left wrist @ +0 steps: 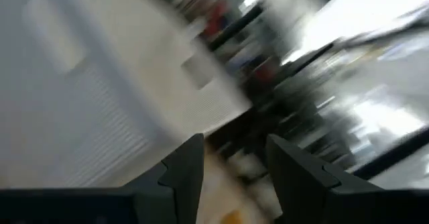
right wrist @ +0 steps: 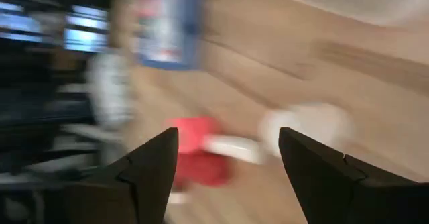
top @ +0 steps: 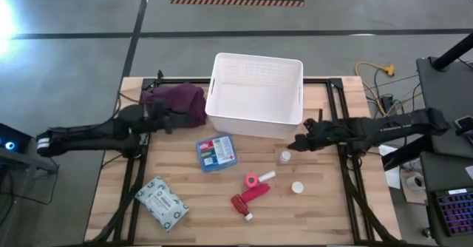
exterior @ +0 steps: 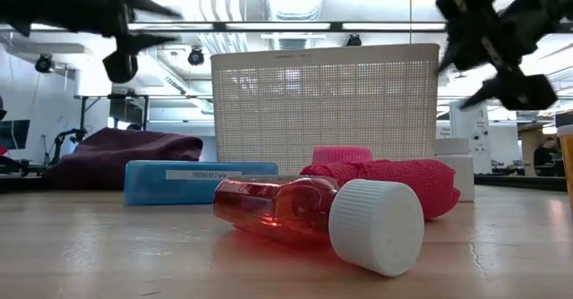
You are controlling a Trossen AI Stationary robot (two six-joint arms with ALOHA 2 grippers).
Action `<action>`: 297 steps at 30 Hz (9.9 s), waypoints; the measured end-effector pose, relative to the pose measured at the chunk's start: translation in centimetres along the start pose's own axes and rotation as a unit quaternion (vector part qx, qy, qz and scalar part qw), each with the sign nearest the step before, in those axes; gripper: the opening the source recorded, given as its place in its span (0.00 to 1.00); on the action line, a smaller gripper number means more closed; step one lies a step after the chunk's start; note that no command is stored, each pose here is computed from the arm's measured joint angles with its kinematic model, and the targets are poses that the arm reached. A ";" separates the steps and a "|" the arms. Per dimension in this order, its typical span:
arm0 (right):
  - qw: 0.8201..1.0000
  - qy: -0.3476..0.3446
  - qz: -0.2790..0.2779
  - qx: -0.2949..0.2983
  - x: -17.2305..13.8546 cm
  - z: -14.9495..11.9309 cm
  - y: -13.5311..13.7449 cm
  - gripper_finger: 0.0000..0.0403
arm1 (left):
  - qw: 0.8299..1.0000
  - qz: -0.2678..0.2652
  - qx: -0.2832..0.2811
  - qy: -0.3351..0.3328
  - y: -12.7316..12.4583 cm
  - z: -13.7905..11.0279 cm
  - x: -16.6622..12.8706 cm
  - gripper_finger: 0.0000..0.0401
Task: Pick & place medical supplies in basket/bin
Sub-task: Put the blue first aid kit into the white bin
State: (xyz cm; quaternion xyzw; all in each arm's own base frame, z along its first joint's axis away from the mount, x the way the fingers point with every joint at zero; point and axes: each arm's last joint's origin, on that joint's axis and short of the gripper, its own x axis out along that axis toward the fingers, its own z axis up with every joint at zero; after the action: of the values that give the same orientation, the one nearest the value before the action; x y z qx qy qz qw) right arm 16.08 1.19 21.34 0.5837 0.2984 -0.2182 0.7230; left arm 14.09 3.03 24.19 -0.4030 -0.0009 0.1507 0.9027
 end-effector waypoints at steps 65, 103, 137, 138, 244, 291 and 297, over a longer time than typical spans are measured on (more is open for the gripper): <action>0.941 -0.108 -0.271 -0.175 24.2 -0.9 15.8 0.03 | 0.942 0.109 -0.008 0.318 7.4 -10.9 1.6 0.00; 0.929 -0.107 -0.316 -0.161 22.1 -1.4 15.2 0.03 | 0.930 0.158 0.004 0.332 8.7 -12.4 3.3 0.00; 0.946 -0.072 -0.304 -0.087 20.5 -1.6 10.8 0.03 | 0.952 0.107 -0.001 0.286 5.7 -10.9 7.0 0.21; 0.945 -0.082 -0.300 -0.097 20.6 -1.4 11.2 0.03 | 0.951 0.109 -0.002 0.288 5.8 -11.0 7.0 0.21; 0.945 -0.108 -0.263 -0.160 20.3 0.0 13.6 0.03 | 0.964 0.032 0.015 0.265 -1.8 -4.1 5.6 0.61; 0.905 -0.044 -0.313 -0.285 17.7 -0.7 12.2 0.03 | 0.886 0.278 0.088 0.360 -11.8 -5.0 13.3 0.78; 0.908 -0.049 -0.316 -0.273 16.3 -1.5 10.9 0.03 | 0.876 0.294 0.094 0.370 -11.1 -5.8 13.6 0.76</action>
State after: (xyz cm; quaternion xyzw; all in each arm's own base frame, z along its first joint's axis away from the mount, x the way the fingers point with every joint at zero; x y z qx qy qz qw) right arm 34.91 5.62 17.68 0.2277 0.4793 -0.3735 0.7608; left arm 30.83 -4.46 26.65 -0.3247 0.4654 0.2486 0.7849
